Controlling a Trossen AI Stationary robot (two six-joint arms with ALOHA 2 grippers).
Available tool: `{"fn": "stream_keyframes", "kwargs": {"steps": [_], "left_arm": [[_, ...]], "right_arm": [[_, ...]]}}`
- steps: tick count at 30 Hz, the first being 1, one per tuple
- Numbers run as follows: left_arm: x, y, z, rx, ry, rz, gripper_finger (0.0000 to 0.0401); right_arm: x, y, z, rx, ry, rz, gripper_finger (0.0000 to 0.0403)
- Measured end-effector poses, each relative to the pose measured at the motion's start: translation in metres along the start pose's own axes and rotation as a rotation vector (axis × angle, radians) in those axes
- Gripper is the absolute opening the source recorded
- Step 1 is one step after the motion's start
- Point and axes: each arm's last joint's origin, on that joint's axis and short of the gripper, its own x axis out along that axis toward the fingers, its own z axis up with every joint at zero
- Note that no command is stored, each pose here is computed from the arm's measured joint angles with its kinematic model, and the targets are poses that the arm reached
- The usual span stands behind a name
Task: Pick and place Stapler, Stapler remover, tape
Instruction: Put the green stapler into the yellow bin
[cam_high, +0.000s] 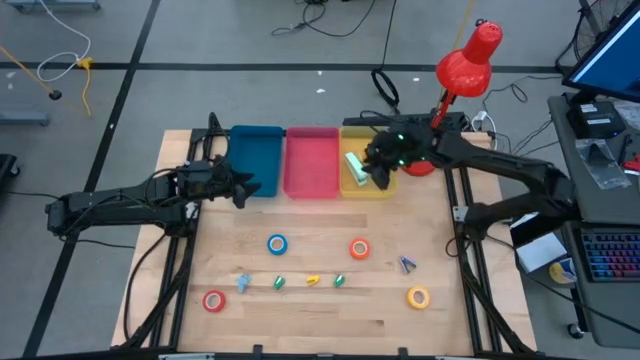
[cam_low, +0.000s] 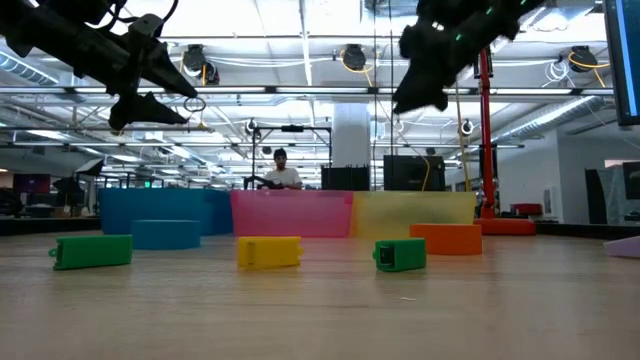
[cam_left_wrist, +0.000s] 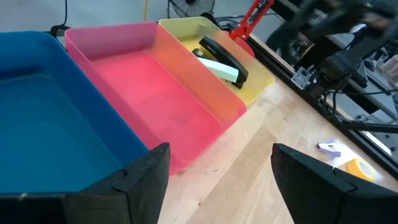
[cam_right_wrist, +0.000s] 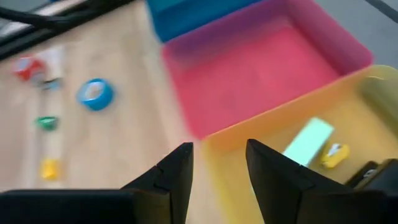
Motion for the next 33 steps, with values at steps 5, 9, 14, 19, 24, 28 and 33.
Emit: {"fn": "stream_keyframes", "kwargs": {"steps": [5, 9, 14, 19, 24, 28, 33], "left_arm": [[0.0, 0.0, 0.0, 0.006, 0.001, -0.001, 0.0273], [0.0, -0.002, -0.001, 0.014, 0.007, -0.015, 0.0273], [-0.001, -0.006, -0.004, 0.03, 0.024, -0.046, 0.0273], [-0.002, -0.012, -0.008, 0.048, 0.046, -0.084, 0.0273], [-0.004, -0.018, -0.012, 0.068, 0.07, -0.128, 0.0273], [-0.005, -0.023, -0.015, 0.084, 0.089, -0.161, 0.0273], [-0.007, -0.028, -0.019, 0.1, 0.112, -0.202, 0.0273]], "right_arm": [[-0.027, 0.035, -0.006, -0.018, -0.008, 0.09, 0.0138], [-0.044, 0.05, -0.015, 0.016, 0.015, 0.101, 0.0134], [-0.063, 0.059, -0.029, 0.052, 0.051, -0.034, 0.0128], [-0.074, 0.063, -0.045, 0.103, 0.008, -0.091, 0.0122], [-0.069, 0.063, -0.073, 0.207, -0.078, -0.019, 0.0116], [-0.055, 0.064, -0.096, 0.288, -0.197, 0.094, 0.0114], [-0.035, 0.064, -0.127, 0.355, -0.317, 0.234, 0.0114]]}}
